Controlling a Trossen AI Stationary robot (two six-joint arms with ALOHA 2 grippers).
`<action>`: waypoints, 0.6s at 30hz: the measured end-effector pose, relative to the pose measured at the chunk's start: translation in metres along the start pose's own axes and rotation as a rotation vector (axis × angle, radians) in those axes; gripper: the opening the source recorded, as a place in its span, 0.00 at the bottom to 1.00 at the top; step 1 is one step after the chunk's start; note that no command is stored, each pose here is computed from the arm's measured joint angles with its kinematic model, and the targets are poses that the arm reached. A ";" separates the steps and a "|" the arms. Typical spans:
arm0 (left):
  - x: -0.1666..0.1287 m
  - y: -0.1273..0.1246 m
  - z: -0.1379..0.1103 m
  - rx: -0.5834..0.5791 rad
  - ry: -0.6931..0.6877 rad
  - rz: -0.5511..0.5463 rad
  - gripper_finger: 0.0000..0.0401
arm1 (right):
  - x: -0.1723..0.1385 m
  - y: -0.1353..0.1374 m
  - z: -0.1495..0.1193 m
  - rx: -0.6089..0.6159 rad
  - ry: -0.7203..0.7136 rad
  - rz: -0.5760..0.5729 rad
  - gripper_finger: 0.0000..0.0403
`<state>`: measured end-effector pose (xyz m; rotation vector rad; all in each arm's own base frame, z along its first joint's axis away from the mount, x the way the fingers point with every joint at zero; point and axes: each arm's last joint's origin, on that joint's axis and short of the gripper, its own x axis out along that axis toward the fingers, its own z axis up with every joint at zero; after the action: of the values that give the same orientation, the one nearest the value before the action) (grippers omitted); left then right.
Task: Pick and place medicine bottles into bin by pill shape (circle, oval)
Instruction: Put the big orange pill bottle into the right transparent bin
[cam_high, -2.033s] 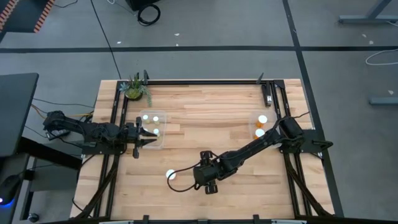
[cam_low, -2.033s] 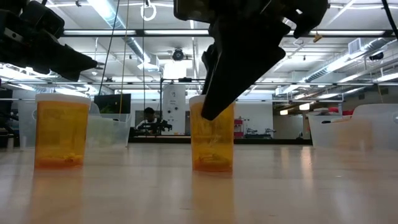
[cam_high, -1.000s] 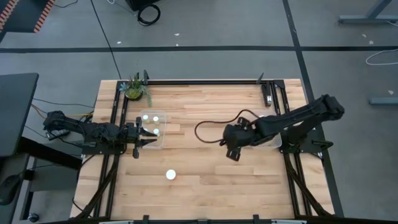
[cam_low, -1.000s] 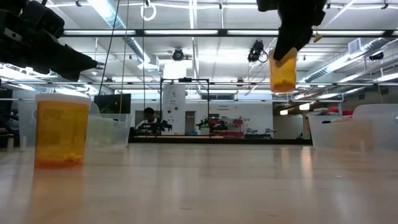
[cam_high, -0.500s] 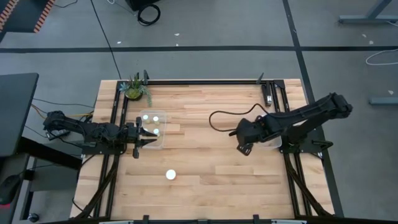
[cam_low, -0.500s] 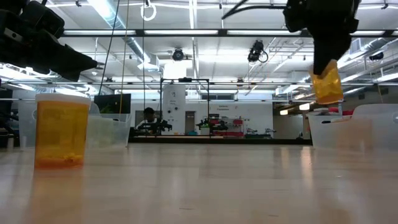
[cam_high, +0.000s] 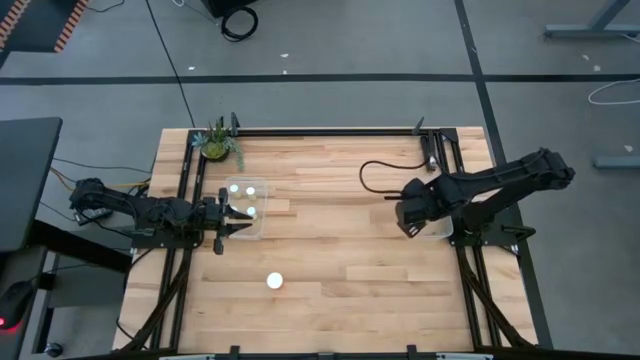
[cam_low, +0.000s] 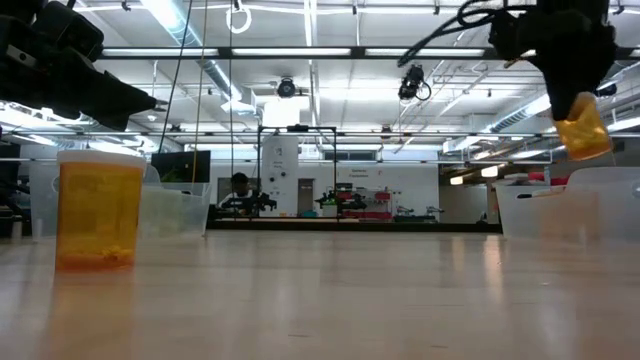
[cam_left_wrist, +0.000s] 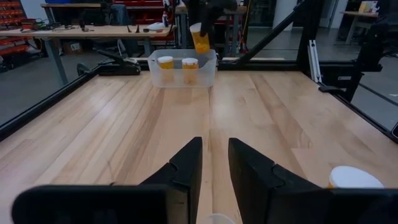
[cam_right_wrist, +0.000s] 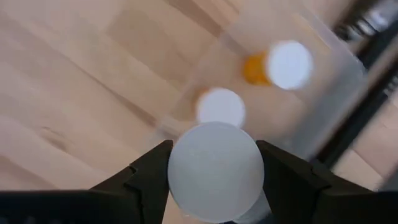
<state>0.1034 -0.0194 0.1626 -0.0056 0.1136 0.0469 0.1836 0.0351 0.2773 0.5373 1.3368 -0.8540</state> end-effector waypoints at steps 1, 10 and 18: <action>0.000 0.000 0.000 0.000 0.000 0.000 0.22 | 0.000 -0.002 -0.001 0.010 0.009 -0.018 0.56; 0.000 0.000 0.000 0.000 0.000 0.000 0.23 | 0.028 -0.009 -0.013 0.036 0.098 -0.107 0.56; 0.000 0.000 0.000 0.000 0.000 0.000 0.21 | 0.046 -0.021 -0.023 0.082 0.078 -0.066 0.56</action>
<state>0.1034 -0.0194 0.1626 -0.0052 0.1135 0.0471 0.1531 0.0298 0.2309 0.5980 1.4014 -0.9532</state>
